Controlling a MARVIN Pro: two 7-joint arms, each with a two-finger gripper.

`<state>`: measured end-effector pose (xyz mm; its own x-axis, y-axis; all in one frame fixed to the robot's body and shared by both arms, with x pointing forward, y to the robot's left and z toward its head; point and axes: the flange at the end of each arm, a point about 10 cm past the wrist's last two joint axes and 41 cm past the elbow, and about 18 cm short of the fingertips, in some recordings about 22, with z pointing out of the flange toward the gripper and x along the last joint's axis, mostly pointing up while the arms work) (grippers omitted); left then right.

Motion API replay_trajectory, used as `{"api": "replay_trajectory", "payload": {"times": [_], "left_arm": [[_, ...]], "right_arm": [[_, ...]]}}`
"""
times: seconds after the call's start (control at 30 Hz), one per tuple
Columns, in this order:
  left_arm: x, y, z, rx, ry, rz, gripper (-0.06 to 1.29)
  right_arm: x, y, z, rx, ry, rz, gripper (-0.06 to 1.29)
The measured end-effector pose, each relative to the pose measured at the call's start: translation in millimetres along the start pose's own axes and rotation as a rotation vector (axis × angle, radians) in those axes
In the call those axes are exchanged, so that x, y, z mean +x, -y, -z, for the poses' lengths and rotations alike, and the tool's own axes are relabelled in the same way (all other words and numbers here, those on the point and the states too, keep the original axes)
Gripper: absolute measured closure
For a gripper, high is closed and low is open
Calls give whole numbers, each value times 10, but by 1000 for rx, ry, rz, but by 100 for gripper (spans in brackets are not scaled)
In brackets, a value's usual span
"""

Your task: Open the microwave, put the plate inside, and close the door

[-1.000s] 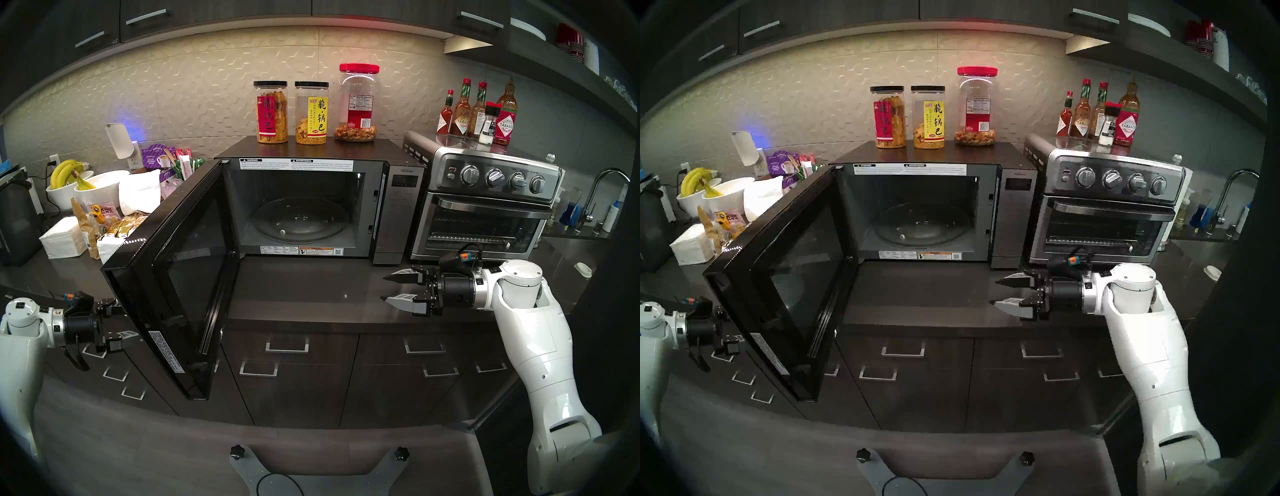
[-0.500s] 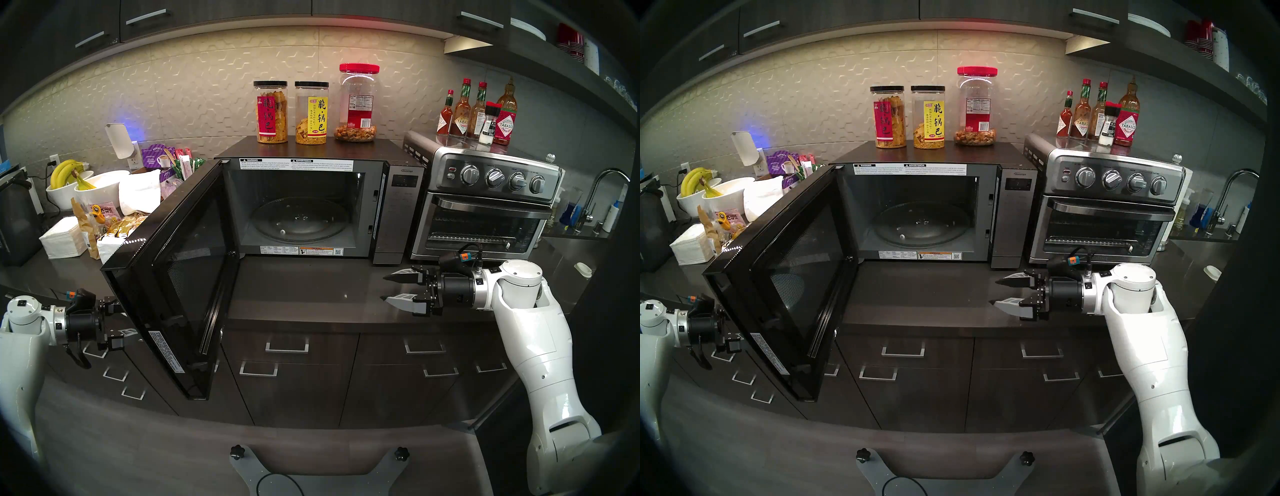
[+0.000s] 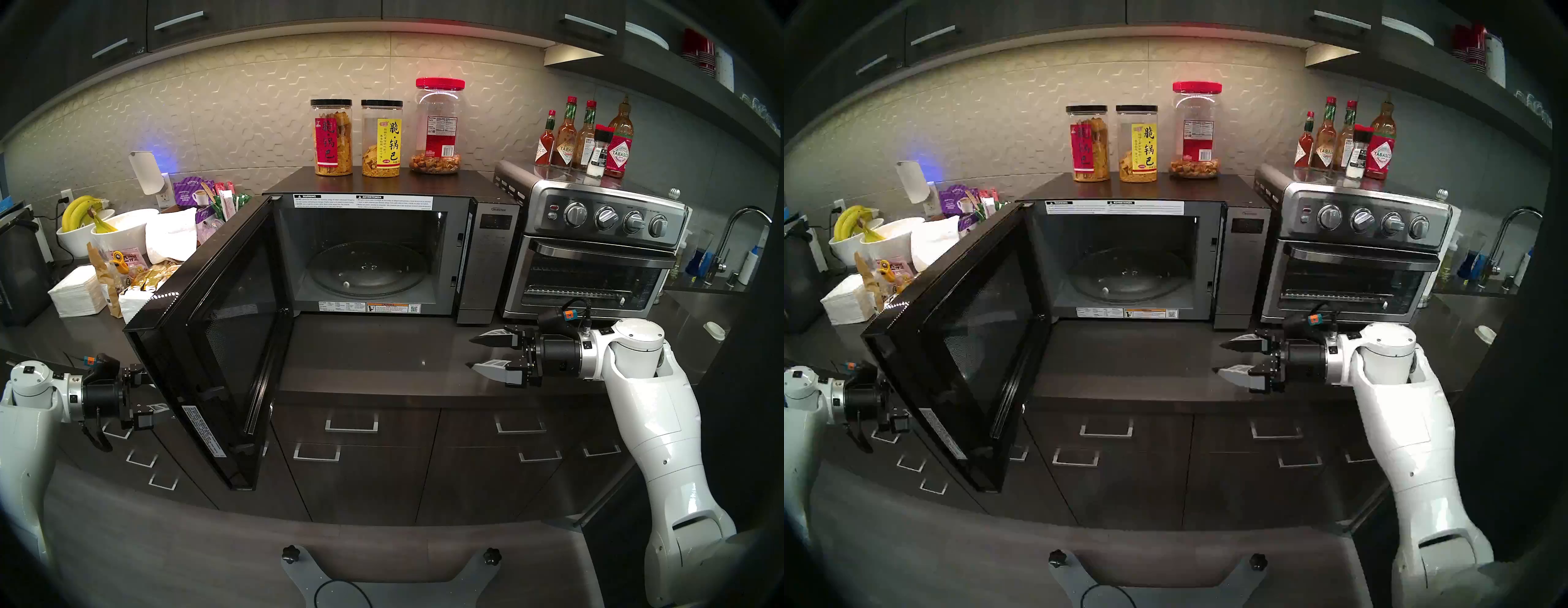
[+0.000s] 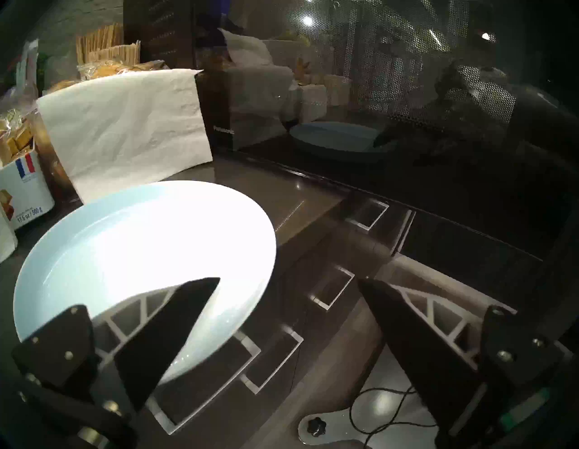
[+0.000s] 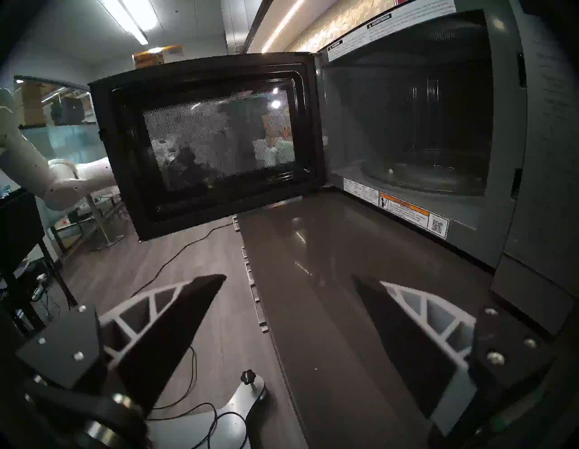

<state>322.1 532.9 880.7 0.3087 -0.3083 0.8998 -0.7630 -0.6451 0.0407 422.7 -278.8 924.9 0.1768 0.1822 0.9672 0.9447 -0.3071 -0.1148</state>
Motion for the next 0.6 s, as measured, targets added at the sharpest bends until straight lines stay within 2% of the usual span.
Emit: {"api": "replay_trajectory", "payload": {"times": [0.6], "left_arm": [[40,40,-22,23,64,-4,-3]], "right_arm": [[-1,-2,-2,-2,0,0,6]]}}
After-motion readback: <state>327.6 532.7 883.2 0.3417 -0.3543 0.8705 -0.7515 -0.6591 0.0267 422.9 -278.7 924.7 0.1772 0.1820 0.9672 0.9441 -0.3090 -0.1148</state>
